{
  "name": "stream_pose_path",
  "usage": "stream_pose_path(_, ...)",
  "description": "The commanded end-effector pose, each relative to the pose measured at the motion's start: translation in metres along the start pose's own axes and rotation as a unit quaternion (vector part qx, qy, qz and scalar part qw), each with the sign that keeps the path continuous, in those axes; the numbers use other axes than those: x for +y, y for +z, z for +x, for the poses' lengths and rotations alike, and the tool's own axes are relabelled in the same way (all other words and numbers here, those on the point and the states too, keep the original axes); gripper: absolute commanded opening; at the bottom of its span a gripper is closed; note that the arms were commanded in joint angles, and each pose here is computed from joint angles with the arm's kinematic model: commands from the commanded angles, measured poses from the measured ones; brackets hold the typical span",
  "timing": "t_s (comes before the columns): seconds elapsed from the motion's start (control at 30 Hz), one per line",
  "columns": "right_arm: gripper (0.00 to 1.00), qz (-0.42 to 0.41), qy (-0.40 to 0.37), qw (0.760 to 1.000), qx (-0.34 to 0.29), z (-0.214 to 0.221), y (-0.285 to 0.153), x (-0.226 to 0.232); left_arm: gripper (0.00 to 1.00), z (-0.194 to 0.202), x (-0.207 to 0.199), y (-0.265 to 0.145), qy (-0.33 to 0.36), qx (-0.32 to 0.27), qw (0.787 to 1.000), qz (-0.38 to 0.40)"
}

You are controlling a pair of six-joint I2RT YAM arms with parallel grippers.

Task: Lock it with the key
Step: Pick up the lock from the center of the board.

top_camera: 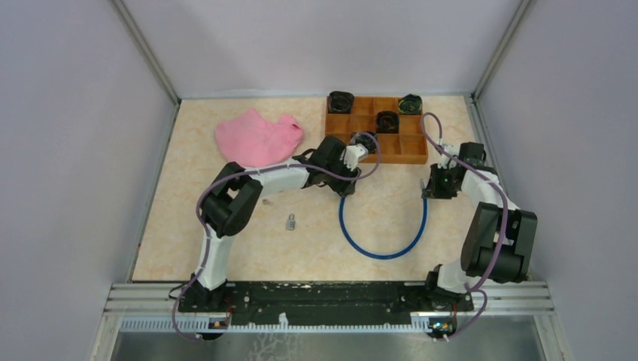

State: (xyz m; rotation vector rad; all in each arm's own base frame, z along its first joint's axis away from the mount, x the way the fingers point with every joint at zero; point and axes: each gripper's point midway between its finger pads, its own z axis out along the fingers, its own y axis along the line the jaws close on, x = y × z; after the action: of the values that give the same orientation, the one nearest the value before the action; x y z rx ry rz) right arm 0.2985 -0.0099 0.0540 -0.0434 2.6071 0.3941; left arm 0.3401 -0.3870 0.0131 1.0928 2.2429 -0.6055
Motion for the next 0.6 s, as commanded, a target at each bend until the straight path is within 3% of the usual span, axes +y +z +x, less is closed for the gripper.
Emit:
stream_pose_path(0.0, 0.00, -0.018, -0.020, 0.999, -0.031, -0.015, -0.011, 0.012, 0.56, 0.174, 0.002, 0.007, -0.027, 0.244, 0.969, -0.027)
stream_pose_path(0.27, 0.00, -0.003, -0.031, 0.999, -0.041, -0.024, -0.015, 0.006, 0.53, 0.175, -0.009, -0.005, -0.030, 0.238, 0.971, -0.012)
stream_pose_path(0.57, 0.00, -0.044, -0.052, 0.996, -0.059, -0.034, -0.020, 0.024, 0.30, 0.158, -0.012, -0.011, -0.021, 0.212, 0.977, -0.004)
